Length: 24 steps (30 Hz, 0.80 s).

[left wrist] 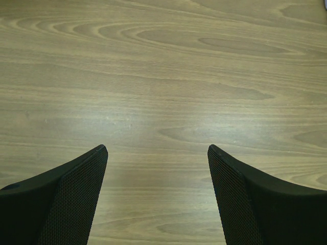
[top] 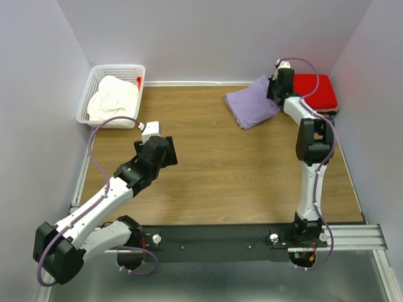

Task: Fold and stack the t-shirts
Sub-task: Neatly place the folded tshirt to the corner

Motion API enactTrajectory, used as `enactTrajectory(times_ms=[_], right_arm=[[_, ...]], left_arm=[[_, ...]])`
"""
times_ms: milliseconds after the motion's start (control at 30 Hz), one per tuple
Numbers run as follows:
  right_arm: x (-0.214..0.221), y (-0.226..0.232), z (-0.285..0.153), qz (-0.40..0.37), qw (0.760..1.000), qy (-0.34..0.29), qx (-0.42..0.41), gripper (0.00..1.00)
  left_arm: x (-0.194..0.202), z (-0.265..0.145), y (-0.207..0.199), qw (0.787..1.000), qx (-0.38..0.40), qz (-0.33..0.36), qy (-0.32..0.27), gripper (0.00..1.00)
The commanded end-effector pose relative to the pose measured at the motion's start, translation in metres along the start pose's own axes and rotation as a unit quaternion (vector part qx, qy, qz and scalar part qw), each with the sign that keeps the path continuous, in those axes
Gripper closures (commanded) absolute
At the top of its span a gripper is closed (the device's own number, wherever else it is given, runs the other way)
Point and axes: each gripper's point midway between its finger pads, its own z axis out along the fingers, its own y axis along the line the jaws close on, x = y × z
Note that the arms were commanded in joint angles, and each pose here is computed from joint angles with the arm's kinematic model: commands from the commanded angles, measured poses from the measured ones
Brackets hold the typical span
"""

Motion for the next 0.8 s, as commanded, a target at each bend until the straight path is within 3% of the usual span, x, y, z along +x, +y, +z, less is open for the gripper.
enactTrajectory(times_ms=[0,267,300,333,433,767], right_arm=[[-0.025,-0.032,0.013,-0.023,0.999,-0.026,0.036,1.00],[-0.081,-0.054,0.017,-0.047,0.995,-0.082,0.035,1.00],[-0.090,-0.047,0.015,-0.033,0.995,-0.093,0.019,1.00],[-0.096,-0.072,0.013,-0.015,0.995,-0.098,0.026,1.00],[-0.111,-0.089,0.006,0.033,0.993,-0.113,0.005,0.99],[-0.144,-0.145,-0.016,0.080,0.986,-0.149,0.011,1.00]], left_arm=[[0.007,-0.007,0.008,1.000,-0.004,-0.020,0.006,0.14],[0.004,-0.013,0.008,0.999,0.008,-0.036,-0.012,0.14],[0.006,-0.011,0.009,0.999,0.007,-0.034,-0.009,0.14],[0.007,-0.011,0.009,0.999,0.005,-0.033,-0.006,0.15],[0.008,-0.009,0.010,1.000,-0.003,-0.028,-0.001,0.15],[0.012,-0.006,0.010,1.000,-0.001,-0.025,0.000,0.16]])
